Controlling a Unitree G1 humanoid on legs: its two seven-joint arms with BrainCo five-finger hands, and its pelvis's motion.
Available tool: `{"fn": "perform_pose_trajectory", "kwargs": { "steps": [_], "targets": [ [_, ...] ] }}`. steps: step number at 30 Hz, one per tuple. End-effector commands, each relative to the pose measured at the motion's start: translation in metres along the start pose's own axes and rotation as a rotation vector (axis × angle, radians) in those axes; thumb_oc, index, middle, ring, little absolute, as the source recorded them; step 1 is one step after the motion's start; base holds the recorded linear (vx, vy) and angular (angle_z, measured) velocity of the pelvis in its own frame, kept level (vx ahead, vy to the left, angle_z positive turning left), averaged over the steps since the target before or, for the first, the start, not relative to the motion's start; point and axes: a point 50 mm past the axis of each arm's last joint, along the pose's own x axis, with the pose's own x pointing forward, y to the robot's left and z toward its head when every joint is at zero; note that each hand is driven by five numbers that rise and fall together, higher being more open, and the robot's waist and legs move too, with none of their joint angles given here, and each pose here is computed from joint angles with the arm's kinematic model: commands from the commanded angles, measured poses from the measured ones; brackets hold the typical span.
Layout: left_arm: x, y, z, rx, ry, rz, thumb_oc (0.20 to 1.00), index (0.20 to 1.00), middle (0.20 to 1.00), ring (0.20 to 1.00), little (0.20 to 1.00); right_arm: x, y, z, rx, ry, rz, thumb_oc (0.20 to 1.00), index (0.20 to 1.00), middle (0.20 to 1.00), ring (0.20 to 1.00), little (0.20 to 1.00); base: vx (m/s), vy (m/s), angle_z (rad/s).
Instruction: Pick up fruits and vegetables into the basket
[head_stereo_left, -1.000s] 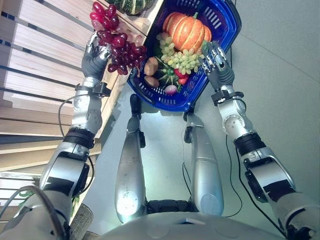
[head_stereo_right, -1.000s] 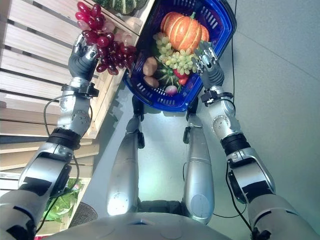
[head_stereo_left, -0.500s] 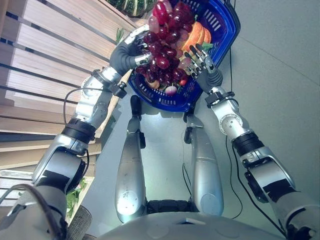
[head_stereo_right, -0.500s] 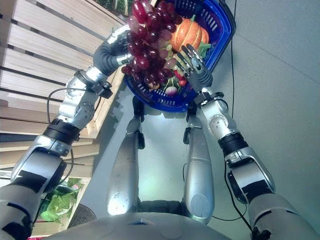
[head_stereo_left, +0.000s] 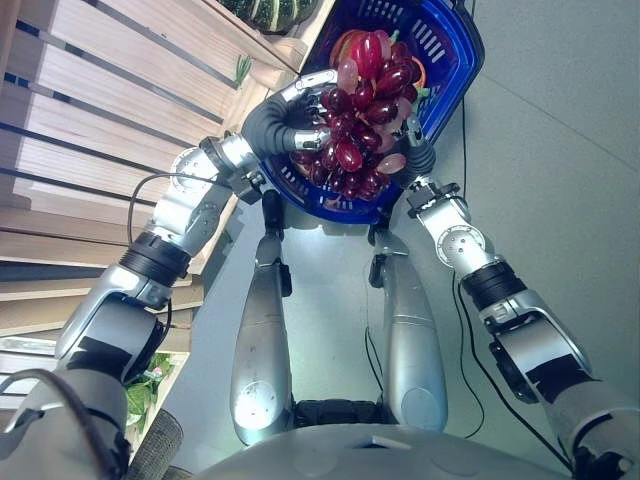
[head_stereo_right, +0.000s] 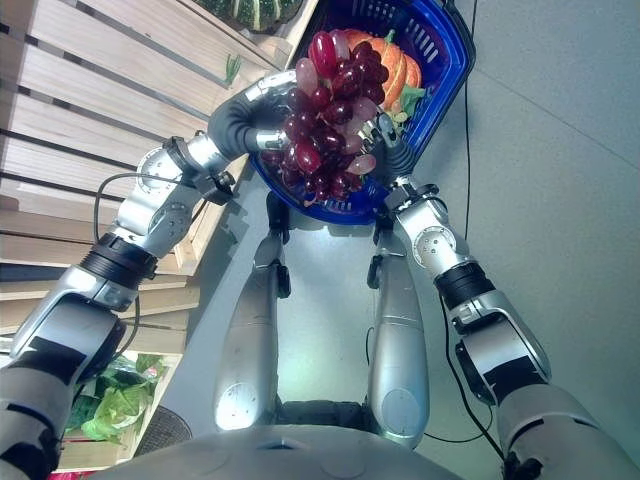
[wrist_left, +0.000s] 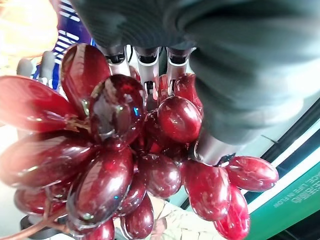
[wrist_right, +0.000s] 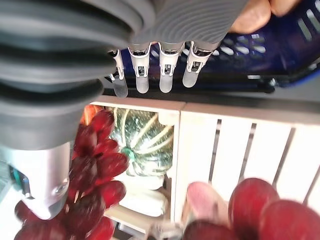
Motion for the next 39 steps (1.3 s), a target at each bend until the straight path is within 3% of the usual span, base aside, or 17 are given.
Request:
{"fn": "perform_pose_trajectory", "kwargs": {
  "steps": [1,19,26,27,28,29,39],
  "targets": [
    [0.022,-0.017,0.032,0.099,-0.116,-0.162,0.200,0.200,0.200,0.200,0.200,0.006,0.027,0.012,0.022,-0.030,0.195,1.000,1.000,1.000,1.000,1.000,0.00,0.000,0.00],
    [0.018,-0.018,0.014,0.186,0.124,-0.187,0.200,0.200,0.200,0.200,0.200,0.004,0.066,0.015,0.253,-0.070,0.527,1.000,1.000,1.000,1.000,1.000,0.00,-0.004,0.01],
    [0.016,-0.012,0.012,0.207,0.164,-0.160,0.200,0.200,0.200,0.200,0.200,0.005,0.070,0.022,0.280,-0.107,0.568,1.000,1.000,1.000,1.000,1.000,0.00,-0.007,0.01],
    [0.016,-0.011,0.011,0.211,0.171,-0.160,0.200,0.200,0.200,0.200,0.200,0.005,0.070,0.023,0.281,-0.115,0.574,0.862,0.862,0.862,0.862,0.862,0.00,-0.025,0.04],
    [0.015,-0.011,0.011,0.214,0.176,-0.157,0.200,0.200,0.200,0.200,0.200,0.004,0.070,0.023,0.283,-0.124,0.579,0.482,0.482,0.482,0.482,0.482,0.00,-0.022,0.04],
    [0.015,-0.010,0.011,0.216,0.180,-0.156,0.200,0.200,0.200,0.200,0.200,0.004,0.071,0.024,0.288,-0.132,0.590,0.200,0.200,0.200,0.200,0.200,0.00,-0.019,0.03],
    [0.014,-0.009,0.009,0.218,0.183,-0.134,0.200,0.200,0.200,0.200,0.200,0.004,0.073,0.025,0.313,-0.172,0.606,0.200,0.200,0.200,0.200,0.200,0.00,0.000,0.00]
  ]
}}
